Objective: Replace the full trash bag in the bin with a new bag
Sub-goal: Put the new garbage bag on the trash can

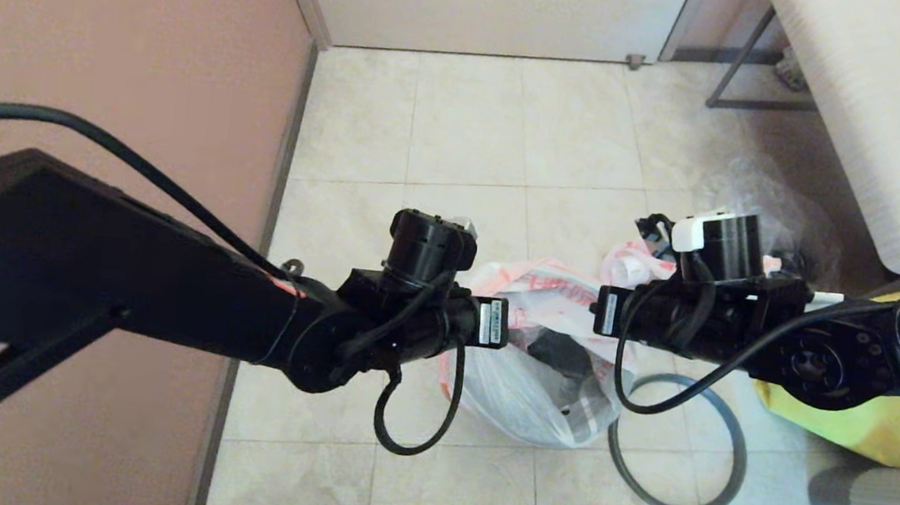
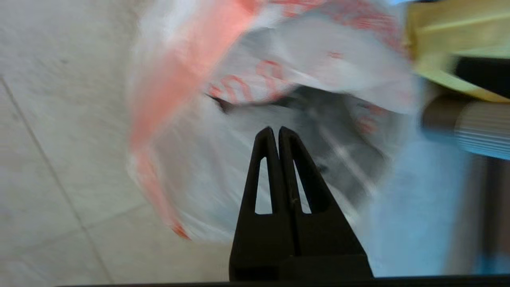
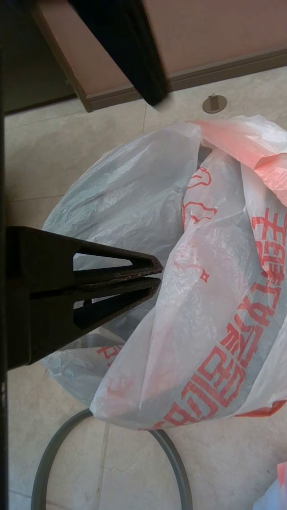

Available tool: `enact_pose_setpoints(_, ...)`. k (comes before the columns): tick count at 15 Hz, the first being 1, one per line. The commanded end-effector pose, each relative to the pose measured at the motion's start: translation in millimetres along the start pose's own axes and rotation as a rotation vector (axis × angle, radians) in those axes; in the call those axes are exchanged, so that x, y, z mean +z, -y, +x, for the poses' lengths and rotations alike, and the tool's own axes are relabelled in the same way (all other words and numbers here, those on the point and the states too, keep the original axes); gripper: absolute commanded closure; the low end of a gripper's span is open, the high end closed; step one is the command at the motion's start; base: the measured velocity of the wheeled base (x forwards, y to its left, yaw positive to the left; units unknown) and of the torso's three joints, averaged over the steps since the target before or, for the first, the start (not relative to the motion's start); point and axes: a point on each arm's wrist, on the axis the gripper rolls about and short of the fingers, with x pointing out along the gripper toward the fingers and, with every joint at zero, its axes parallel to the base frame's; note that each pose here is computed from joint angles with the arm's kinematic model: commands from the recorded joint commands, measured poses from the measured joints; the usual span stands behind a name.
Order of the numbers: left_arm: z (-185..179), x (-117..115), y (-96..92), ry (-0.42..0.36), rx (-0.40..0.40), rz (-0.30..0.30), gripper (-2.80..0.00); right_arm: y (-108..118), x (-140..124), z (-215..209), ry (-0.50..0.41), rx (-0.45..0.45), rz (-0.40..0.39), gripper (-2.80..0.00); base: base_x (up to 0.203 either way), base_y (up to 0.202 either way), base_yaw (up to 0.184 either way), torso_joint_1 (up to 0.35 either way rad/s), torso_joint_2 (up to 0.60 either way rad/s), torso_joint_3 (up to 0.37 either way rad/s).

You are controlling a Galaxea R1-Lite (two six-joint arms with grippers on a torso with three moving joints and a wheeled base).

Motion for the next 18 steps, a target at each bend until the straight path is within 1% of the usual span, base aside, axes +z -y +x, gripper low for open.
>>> enact_pose_setpoints(1,32,-13,-10.4,-0.036,0.034,0.007,0.0,1,-1,1,-0.002,-0.003,0.004,0.0,0.0,0.0,0.0,0.0,0.0,0.0)
enact_pose_setpoints(4,59,-10,-14.6,-0.01,0.041,0.05,0.0,4,-1,3,-0.004,-0.01,0.006,0.0,0.0,0.0,0.0,0.0,0.0,0.0)
enact_pose_setpoints(6,68,-7,-13.3,0.006,0.039,0.058,0.0,7,0,3,-0.002,-0.018,0.009,0.0,0.0,0.0,0.0,0.0,0.0,0.0)
enact_pose_setpoints(10,78,-6,-12.4,0.021,0.037,0.056,0.0,9,2,2,0.003,-0.022,0.0,0.0,0.0,0.0,0.0,0.0,0.0,0.0)
enact_pose_setpoints(14,81,15,-21.6,0.085,0.048,0.034,0.0,10,2,2,0.002,-0.025,-0.005,0.0,0.0,0.0,0.0,0.0,0.0,0.0)
enact_pose_setpoints(17,73,30,-20.4,0.128,0.038,0.023,0.0,16,1,5,-0.002,-0.038,0.0,0.0,0.0,0.0,0.0,0.0,0.0,0.0)
enact_pose_setpoints(18,74,32,-20.7,0.135,0.039,0.023,0.0,17,1,7,0.003,-0.037,0.001,0.0,0.0,0.0,0.0,0.0,0.0,0.0)
